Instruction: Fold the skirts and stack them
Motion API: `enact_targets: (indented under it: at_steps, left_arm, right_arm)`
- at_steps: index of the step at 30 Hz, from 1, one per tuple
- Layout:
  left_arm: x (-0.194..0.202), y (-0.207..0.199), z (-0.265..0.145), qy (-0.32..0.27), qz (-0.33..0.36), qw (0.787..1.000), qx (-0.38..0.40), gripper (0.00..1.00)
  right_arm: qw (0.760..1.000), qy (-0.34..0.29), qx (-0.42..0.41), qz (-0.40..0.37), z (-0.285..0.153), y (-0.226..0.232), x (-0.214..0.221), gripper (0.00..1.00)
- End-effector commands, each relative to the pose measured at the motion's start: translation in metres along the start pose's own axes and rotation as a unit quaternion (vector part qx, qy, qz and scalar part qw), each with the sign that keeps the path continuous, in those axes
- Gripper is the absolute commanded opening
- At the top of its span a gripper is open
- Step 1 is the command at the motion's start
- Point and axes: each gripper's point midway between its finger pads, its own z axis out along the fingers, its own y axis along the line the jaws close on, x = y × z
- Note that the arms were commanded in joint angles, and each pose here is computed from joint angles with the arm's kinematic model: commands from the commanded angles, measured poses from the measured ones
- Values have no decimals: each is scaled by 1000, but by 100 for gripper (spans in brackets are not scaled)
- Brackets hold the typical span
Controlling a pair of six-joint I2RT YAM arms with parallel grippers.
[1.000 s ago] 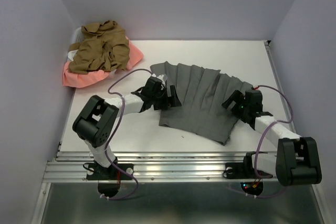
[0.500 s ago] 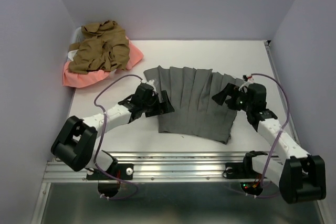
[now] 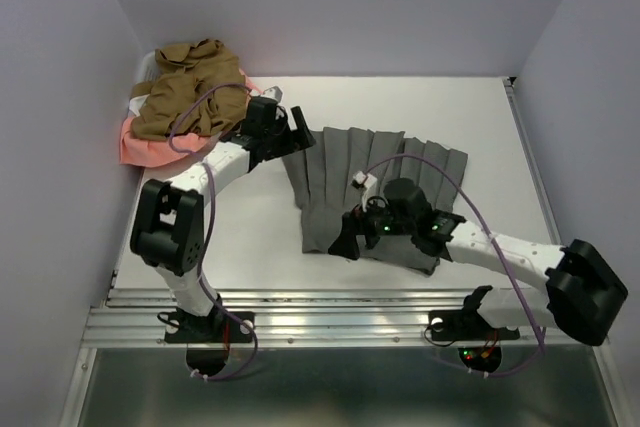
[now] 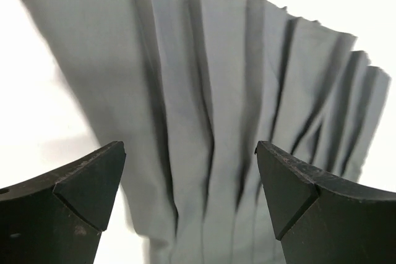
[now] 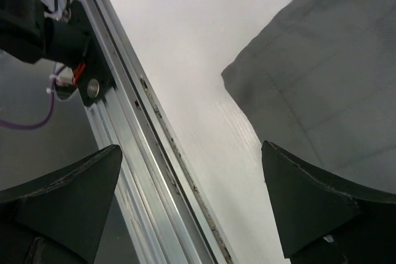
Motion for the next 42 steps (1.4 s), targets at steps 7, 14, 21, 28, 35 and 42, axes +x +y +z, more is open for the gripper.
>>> enact_targets:
  at_steps: [7, 14, 21, 28, 35, 42]
  left_arm:
    - [4, 15, 51, 52, 56, 997, -19, 99]
    - [25, 40, 83, 88, 35, 995, -28, 99]
    - [31, 65, 104, 102, 46, 991, -69, 99]
    - [39, 77, 117, 118, 56, 989, -75, 99]
    - [33, 83, 137, 130, 71, 985, -87, 99]
    - [26, 80, 134, 126, 76, 985, -87, 99]
  right_arm:
    - [993, -2, -37, -109, 83, 33, -21, 100]
    - [994, 26, -49, -93, 115, 32, -4, 100]
    - [995, 76, -18, -56, 132, 1, 38, 100]
    - [992, 124, 15, -30, 118, -20, 88, 100]
    - [982, 181, 2, -58, 98, -10, 124, 100]
    - [984, 165, 23, -67, 100, -14, 114, 100]
